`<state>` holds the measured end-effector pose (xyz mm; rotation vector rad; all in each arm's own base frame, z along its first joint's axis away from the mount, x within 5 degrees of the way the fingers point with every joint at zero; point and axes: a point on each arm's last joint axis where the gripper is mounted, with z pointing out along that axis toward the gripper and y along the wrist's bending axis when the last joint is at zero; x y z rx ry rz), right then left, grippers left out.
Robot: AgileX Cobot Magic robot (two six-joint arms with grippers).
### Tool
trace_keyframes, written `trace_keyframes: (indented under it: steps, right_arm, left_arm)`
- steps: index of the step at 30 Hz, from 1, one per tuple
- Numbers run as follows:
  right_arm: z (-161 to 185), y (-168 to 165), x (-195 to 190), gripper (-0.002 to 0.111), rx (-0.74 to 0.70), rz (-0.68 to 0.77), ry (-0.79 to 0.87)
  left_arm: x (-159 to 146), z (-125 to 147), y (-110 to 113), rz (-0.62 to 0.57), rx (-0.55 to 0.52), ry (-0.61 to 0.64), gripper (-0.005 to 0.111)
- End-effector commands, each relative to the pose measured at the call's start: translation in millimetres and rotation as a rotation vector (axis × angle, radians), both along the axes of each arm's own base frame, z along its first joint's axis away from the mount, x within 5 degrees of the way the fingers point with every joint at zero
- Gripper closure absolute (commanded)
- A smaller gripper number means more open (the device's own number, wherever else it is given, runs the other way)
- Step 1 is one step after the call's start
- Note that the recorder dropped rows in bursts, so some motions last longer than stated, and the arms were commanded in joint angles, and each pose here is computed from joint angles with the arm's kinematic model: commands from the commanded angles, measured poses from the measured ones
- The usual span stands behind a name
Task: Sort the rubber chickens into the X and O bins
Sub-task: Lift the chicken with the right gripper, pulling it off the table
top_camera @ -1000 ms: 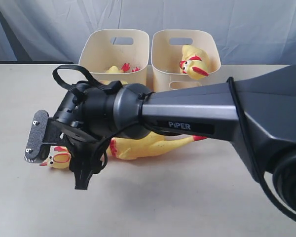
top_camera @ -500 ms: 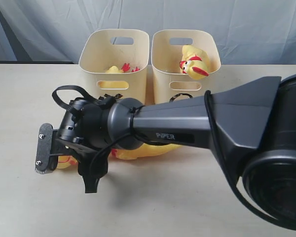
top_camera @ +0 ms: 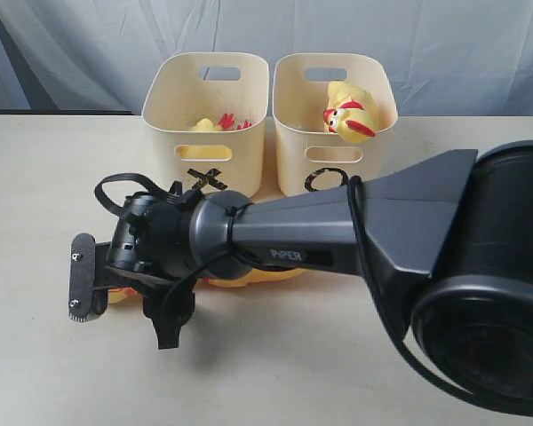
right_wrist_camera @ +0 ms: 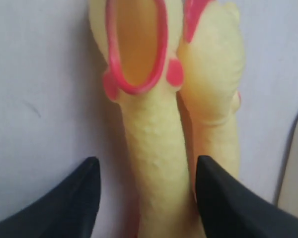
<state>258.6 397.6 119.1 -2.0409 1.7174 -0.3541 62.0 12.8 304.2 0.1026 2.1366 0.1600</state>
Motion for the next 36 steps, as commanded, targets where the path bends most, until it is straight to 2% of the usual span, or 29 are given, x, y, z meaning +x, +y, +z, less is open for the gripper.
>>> trace_keyframes:
  steps: [1,5,11,13,15,24,29,36]
  right_arm:
    - [4,2,1,0.067,0.011,0.005,-0.014]
    - [4,2,1,0.079,0.016,0.008,-0.015]
    - [4,2,1,0.082,0.014,0.007,-0.014]
    - [4,2,1,0.091,0.008,0.004,-0.013]
    - [3,0,1,0.108,-0.003,-0.001,-0.011]
    - [12,-6,-2,0.109,-0.022,-0.070,0.025]
    - [44,-4,-9,0.109,0.108,-0.112,0.075]
    - [129,-7,-26,0.109,0.452,-0.214,0.161]
  left_arm:
    - [-1,2,0,-0.001,-0.007,-0.014,0.057]
    - [-1,2,0,-0.001,-0.007,-0.014,0.057]
    - [-1,2,0,-0.001,-0.007,-0.014,0.057]
    - [-1,2,0,-0.001,-0.007,-0.014,0.057]
    - [-1,2,0,-0.001,-0.007,-0.014,0.057]
    - [0,-3,0,-0.001,0.000,0.002,0.057]
    - [0,-7,-1,-0.005,-0.001,0.017,0.057]
    - [0,-7,-1,-0.006,-0.001,0.015,0.057]
